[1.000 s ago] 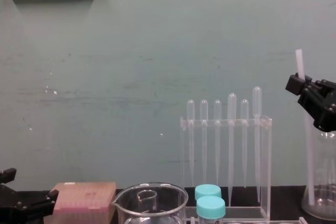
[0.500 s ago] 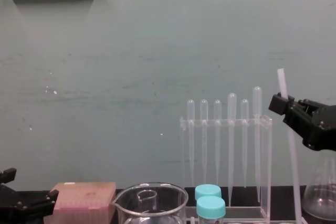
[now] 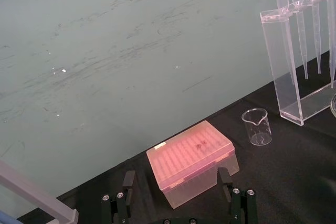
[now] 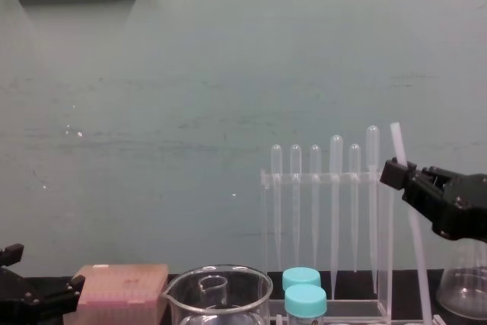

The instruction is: Pick up the stirring rod with one hand, then place it down.

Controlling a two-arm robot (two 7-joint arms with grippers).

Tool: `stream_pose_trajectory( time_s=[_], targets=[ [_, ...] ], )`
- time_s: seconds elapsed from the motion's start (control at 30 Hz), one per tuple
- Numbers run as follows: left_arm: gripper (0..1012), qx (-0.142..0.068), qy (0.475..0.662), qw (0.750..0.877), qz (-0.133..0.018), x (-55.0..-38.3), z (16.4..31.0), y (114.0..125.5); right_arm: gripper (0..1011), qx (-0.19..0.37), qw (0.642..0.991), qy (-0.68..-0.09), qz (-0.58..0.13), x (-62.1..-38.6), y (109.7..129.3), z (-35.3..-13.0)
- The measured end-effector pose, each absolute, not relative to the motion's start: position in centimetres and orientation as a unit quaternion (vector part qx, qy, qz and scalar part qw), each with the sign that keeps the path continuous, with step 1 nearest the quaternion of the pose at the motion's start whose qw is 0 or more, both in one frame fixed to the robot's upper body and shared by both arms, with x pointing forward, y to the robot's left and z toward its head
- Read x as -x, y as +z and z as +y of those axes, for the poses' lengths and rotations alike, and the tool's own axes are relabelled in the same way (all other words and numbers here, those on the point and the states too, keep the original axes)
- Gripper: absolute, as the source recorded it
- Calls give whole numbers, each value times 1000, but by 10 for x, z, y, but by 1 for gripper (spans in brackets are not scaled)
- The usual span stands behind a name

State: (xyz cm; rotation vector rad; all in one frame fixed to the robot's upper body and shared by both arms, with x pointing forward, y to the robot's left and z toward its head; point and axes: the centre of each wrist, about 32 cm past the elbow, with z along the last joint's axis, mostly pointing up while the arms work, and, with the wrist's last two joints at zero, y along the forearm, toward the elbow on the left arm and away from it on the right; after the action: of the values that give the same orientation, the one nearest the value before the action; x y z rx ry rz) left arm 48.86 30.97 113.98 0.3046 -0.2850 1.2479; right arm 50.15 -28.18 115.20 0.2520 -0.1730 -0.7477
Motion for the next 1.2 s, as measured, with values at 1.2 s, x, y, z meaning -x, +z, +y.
stream_pose_trajectory(
  time_s=[1.2],
  targets=[
    [1000,-142,580,791,-132,-489,310,1140,67,-61,934,-346,-56,-524,1125,-281]
  ],
)
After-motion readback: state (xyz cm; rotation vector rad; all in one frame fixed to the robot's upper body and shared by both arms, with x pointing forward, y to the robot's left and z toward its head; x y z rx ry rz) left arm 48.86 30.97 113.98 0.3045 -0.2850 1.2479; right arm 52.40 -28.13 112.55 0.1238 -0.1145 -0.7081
